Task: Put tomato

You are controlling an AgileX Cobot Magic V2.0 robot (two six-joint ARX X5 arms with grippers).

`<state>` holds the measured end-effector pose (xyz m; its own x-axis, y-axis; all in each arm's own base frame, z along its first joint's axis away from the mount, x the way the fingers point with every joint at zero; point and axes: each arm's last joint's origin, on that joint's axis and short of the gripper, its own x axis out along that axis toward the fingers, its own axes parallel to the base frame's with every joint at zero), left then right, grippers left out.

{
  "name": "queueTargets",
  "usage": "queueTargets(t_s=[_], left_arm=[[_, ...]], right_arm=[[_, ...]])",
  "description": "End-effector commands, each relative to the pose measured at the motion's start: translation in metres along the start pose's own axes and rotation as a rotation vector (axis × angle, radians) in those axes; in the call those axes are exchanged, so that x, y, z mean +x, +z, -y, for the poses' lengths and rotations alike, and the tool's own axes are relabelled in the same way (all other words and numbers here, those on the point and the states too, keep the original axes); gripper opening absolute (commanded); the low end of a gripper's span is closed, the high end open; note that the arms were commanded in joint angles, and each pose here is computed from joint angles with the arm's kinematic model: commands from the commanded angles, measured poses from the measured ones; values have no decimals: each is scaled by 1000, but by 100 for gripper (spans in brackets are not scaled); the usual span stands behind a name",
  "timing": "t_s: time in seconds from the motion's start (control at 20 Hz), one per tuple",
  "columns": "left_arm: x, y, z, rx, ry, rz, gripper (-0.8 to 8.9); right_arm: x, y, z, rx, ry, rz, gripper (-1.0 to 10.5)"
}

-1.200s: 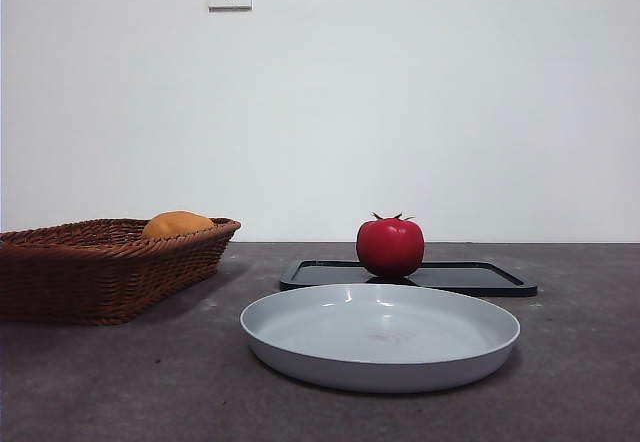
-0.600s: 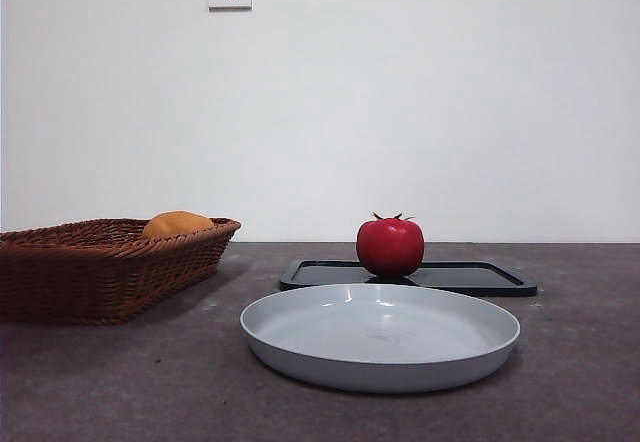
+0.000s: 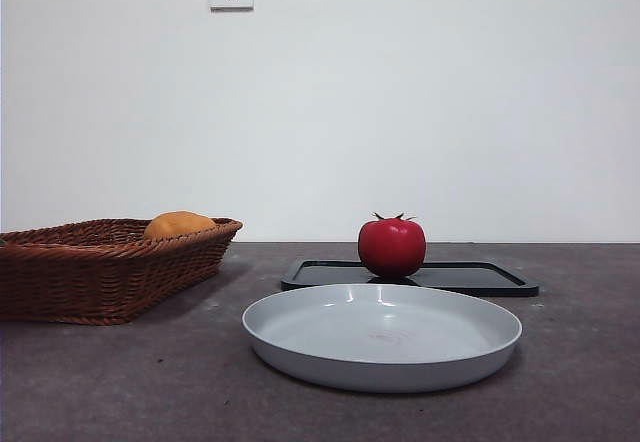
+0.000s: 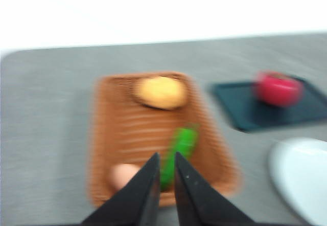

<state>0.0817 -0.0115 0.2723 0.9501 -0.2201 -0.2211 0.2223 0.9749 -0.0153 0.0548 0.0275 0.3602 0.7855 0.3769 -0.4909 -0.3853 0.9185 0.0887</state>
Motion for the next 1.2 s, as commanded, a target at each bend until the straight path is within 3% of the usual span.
queueTargets(t_s=[0.05, 0.2, 0.4, 0.85, 1.2], left_arm=[[17, -38, -6, -14, 50, 44, 41], [30, -81, -9, -65, 83, 74, 41], [34, -103, -9, -86, 86, 86, 41], [39, -118, -13, -101, 201, 50, 41], [39, -117, -13, -101, 203, 51, 41]], right_arm=[[-1, 3, -1, 4, 7, 14, 20], [-1, 3, -1, 4, 7, 14, 20], [-1, 3, -1, 4, 8, 15, 20], [-1, 3, -1, 4, 8, 15, 20], [-1, 3, -1, 4, 8, 15, 20]])
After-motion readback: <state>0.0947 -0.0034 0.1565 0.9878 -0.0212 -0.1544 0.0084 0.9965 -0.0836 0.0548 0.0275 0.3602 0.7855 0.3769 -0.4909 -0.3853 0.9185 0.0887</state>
